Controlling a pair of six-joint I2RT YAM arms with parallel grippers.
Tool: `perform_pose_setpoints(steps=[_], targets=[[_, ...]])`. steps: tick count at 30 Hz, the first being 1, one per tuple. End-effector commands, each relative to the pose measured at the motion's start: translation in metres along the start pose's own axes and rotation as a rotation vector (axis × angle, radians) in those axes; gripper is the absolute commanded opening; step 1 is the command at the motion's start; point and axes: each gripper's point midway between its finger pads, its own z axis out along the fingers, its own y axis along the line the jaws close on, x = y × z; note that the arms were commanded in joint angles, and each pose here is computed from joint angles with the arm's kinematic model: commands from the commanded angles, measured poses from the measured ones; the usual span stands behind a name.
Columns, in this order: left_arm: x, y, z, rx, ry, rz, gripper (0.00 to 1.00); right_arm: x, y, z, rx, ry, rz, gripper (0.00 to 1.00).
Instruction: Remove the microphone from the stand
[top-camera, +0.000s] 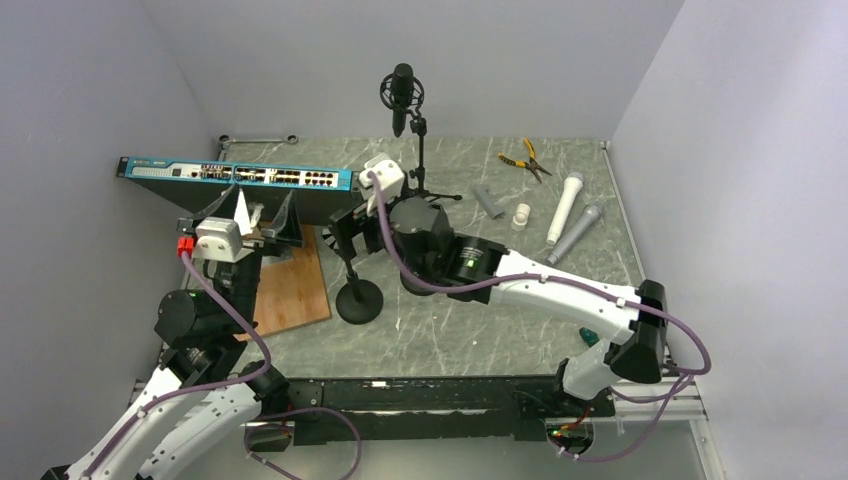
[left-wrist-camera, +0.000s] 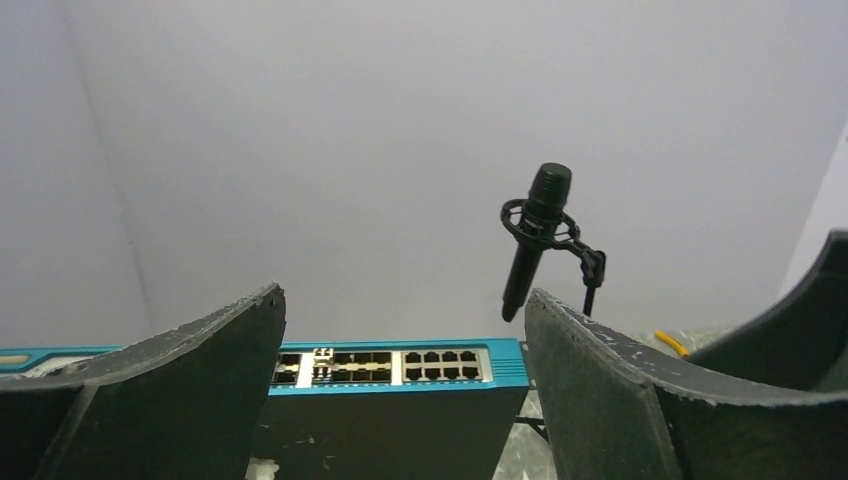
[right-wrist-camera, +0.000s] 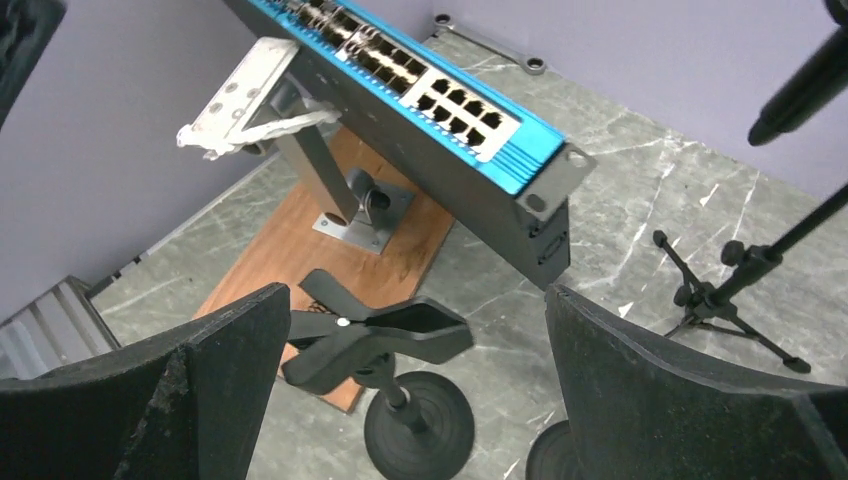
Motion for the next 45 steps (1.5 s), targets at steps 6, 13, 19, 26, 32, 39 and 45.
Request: perform_pose_setpoints(steps=[6, 13, 19, 26, 32, 39, 45], targets=[[-0.010, 0.018, -0.002, -0.089, -0.039, -0.026, 0.91, 0.014, -0.003, 0.016, 0.122, -0.041, -0.070, 1.00], [-0.006, 0.014, 0.001, -0.076, -0.024, -0.025, 0.90, 0.094, -0.001, 0.019, 0.120, 0.127, -0.058, 1.00], [-0.005, 0.014, 0.001, -0.074, -0.022, -0.023, 0.90, 0.158, 0.001, 0.004, 0.115, 0.241, -0.006, 1.00], [0.000, 0.009, 0.005, -0.058, -0.001, -0.023, 0.89, 0.196, -0.009, -0.004, 0.152, 0.305, 0.006, 1.00], [0.002, 0.008, 0.005, -0.058, 0.004, -0.019, 0.89, 0.211, -0.008, -0.004, 0.153, 0.332, 0.019, 1.00], [0.003, 0.007, 0.006, -0.052, 0.008, -0.019, 0.89, 0.225, -0.009, -0.006, 0.155, 0.358, 0.033, 1.00], [0.003, 0.007, 0.006, -0.053, 0.007, -0.020, 0.88, 0.235, -0.009, -0.008, 0.159, 0.378, 0.042, 0.99]])
